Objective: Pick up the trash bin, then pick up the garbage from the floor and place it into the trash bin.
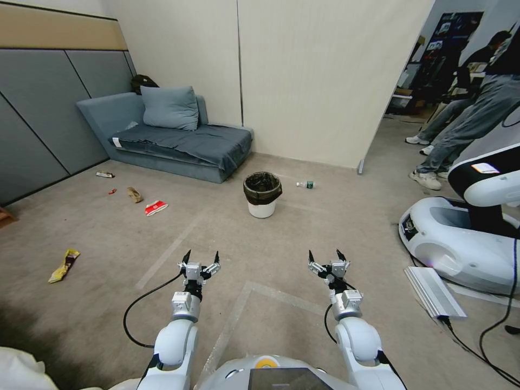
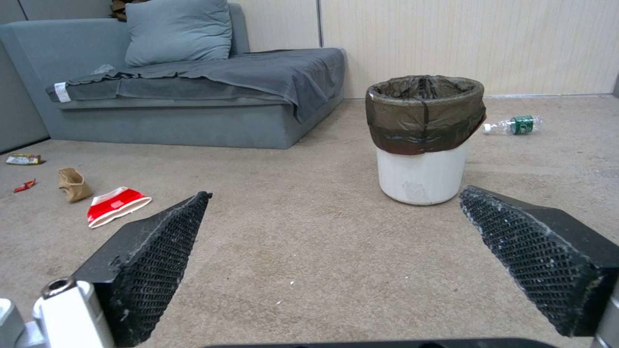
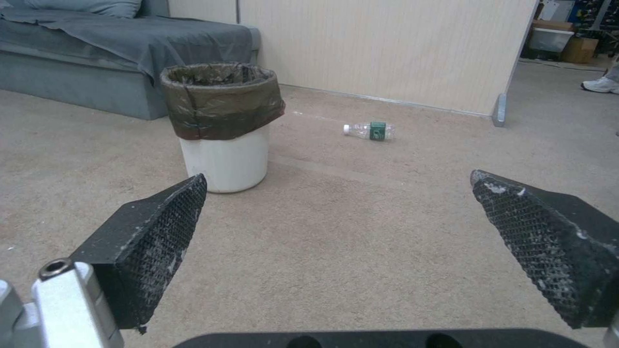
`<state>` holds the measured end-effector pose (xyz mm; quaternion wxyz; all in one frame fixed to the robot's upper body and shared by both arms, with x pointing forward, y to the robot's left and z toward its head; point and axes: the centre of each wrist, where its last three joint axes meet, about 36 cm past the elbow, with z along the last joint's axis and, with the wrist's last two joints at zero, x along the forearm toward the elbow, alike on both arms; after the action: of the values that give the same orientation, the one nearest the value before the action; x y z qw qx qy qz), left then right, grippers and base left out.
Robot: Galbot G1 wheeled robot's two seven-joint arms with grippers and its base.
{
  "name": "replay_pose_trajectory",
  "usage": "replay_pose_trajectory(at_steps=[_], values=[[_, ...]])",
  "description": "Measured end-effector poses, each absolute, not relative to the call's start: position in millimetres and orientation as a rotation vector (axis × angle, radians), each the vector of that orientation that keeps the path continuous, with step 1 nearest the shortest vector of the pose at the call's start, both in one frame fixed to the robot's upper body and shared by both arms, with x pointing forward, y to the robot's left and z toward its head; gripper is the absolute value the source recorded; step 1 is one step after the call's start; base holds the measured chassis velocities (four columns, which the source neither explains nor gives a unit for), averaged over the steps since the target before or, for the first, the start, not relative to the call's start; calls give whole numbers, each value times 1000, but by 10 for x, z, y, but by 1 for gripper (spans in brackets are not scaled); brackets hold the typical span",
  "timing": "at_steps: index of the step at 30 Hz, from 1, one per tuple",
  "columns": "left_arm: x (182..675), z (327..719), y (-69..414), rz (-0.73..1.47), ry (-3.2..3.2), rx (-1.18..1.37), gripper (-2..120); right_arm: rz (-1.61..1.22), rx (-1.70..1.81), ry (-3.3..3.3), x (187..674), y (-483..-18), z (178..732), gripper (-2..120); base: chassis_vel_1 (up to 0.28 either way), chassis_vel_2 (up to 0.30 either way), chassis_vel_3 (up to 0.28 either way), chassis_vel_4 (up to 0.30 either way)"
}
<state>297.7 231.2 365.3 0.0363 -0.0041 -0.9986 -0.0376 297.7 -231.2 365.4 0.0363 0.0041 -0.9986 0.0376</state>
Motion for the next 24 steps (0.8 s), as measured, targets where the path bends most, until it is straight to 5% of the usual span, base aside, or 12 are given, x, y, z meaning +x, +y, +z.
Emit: replay_pose_trajectory(at_steps=[24], values=[[2960, 3743, 2258, -135, -3069, -20, 100, 135, 17, -3073, 2916, -2278, 3704, 100, 0, 0, 0, 0]])
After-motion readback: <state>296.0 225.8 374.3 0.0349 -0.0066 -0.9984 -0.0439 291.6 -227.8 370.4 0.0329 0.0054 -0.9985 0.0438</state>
